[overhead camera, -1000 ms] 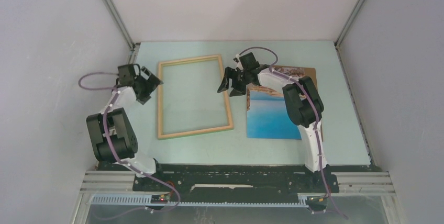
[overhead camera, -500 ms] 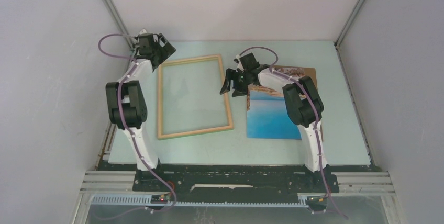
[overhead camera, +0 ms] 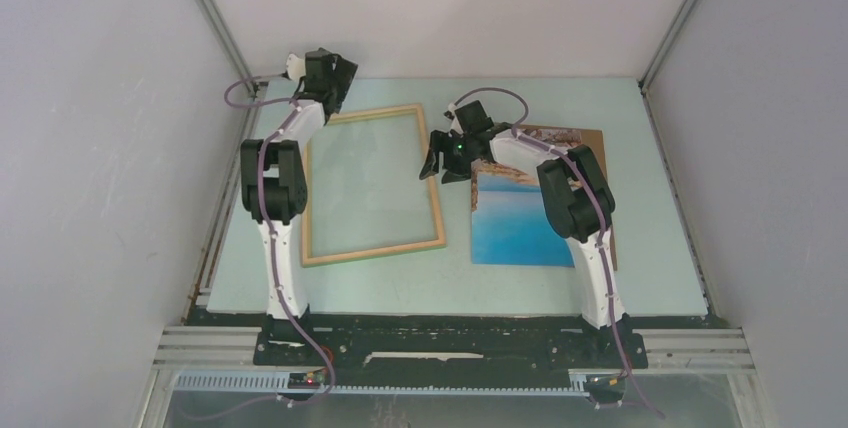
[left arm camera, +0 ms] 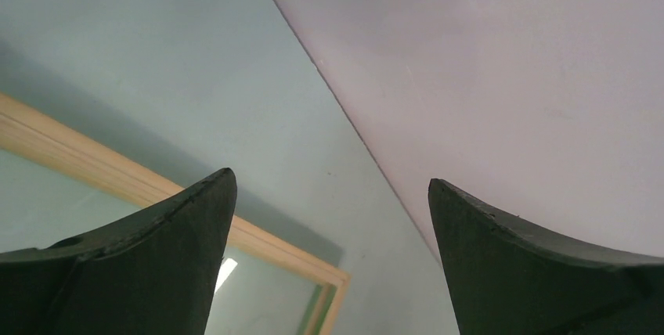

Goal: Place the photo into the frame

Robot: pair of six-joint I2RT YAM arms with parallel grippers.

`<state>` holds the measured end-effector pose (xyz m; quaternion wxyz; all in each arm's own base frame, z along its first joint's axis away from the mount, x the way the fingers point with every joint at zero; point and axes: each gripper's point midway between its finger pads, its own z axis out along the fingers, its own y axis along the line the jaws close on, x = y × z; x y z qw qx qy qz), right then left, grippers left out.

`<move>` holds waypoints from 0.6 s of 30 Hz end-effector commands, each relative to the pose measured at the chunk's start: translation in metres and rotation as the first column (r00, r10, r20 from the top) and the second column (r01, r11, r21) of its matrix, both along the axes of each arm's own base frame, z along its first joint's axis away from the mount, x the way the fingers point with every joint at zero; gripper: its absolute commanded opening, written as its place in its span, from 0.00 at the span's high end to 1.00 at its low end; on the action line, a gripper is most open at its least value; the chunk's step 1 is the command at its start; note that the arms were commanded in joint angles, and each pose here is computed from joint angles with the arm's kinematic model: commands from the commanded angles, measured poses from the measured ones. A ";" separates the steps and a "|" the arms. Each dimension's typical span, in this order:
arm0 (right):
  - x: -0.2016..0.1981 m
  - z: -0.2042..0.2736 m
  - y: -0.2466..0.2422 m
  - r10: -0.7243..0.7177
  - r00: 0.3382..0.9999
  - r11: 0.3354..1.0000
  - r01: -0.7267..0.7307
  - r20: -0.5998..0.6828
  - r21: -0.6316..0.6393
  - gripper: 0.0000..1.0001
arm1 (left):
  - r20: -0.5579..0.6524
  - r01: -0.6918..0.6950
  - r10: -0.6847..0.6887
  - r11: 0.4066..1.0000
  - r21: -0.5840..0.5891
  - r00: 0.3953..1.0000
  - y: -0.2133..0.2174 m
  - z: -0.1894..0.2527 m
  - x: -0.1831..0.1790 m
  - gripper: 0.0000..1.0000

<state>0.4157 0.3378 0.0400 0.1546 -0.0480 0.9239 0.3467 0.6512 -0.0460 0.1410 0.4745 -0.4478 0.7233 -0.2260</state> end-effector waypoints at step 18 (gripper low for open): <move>0.015 0.008 -0.019 -0.017 0.997 0.997 0.022 0.070 -0.069 0.24 | -0.133 -0.182 0.156 0.958 -0.219 0.979 0.005 -0.033 0.023 0.00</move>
